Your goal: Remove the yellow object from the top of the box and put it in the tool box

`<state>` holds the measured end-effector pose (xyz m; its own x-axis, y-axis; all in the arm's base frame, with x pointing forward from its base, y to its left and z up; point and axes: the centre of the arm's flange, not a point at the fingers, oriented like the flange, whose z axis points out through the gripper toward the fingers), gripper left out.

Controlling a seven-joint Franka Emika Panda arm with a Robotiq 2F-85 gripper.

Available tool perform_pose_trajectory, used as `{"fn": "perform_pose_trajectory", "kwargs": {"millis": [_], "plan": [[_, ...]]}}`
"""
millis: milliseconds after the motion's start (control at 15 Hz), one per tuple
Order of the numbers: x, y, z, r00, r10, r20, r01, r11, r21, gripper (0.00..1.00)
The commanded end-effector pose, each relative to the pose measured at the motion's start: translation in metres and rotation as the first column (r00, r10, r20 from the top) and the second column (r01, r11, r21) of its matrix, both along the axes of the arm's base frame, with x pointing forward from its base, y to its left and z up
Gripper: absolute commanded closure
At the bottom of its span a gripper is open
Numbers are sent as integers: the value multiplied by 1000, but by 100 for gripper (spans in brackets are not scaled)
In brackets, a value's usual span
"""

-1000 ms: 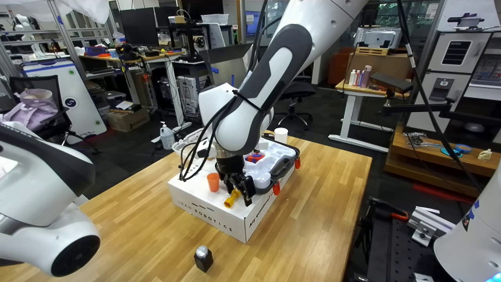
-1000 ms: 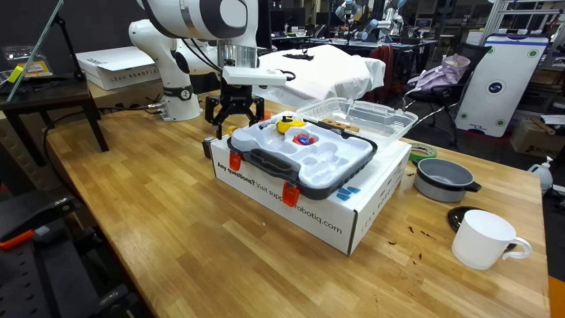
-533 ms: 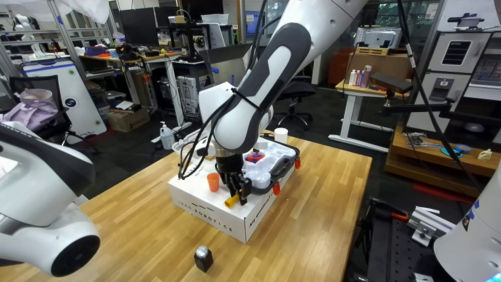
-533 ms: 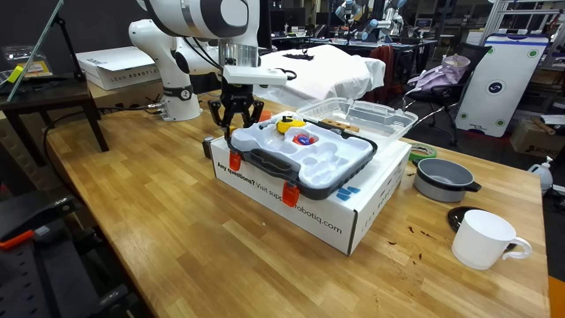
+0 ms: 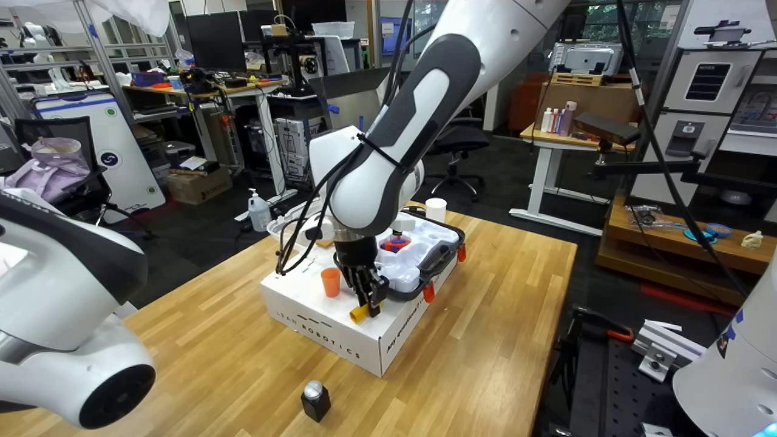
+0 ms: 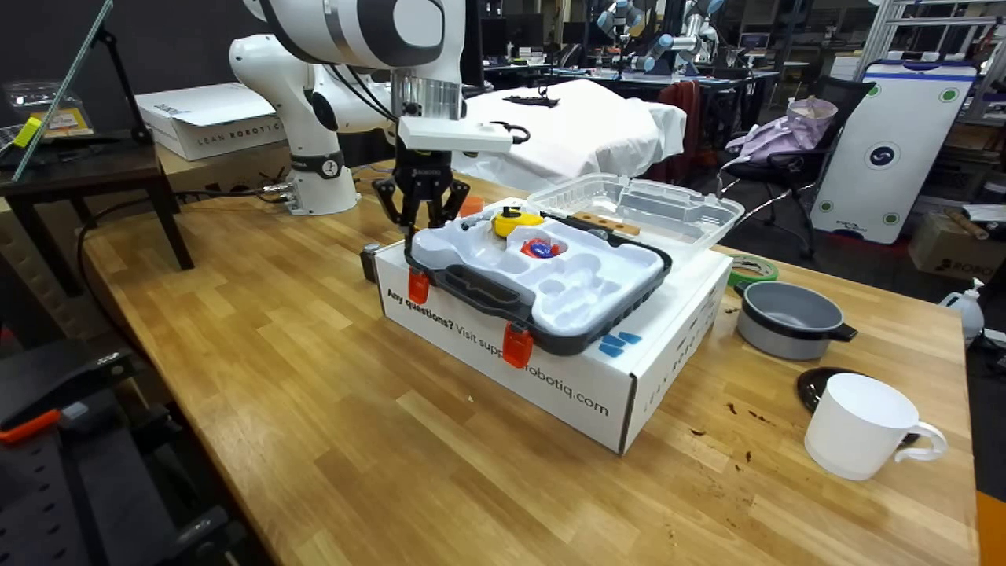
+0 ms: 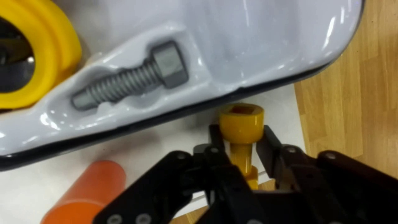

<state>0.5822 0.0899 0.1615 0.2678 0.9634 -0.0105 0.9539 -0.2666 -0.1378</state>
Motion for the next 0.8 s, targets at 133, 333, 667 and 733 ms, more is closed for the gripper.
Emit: {"fn": "perform_pose_trajectory", "kwargs": {"millis": [133,333,667,733], "plan": [[5,-5,0,1000,1,-2,-1,999,47,92],[5,-5,1,1000,-7,-1,7,999,47,92],[9,-9,18,998,-52,27,51,998,44,92],[11,-10,26,997,-67,37,65,997,45,92]]}}
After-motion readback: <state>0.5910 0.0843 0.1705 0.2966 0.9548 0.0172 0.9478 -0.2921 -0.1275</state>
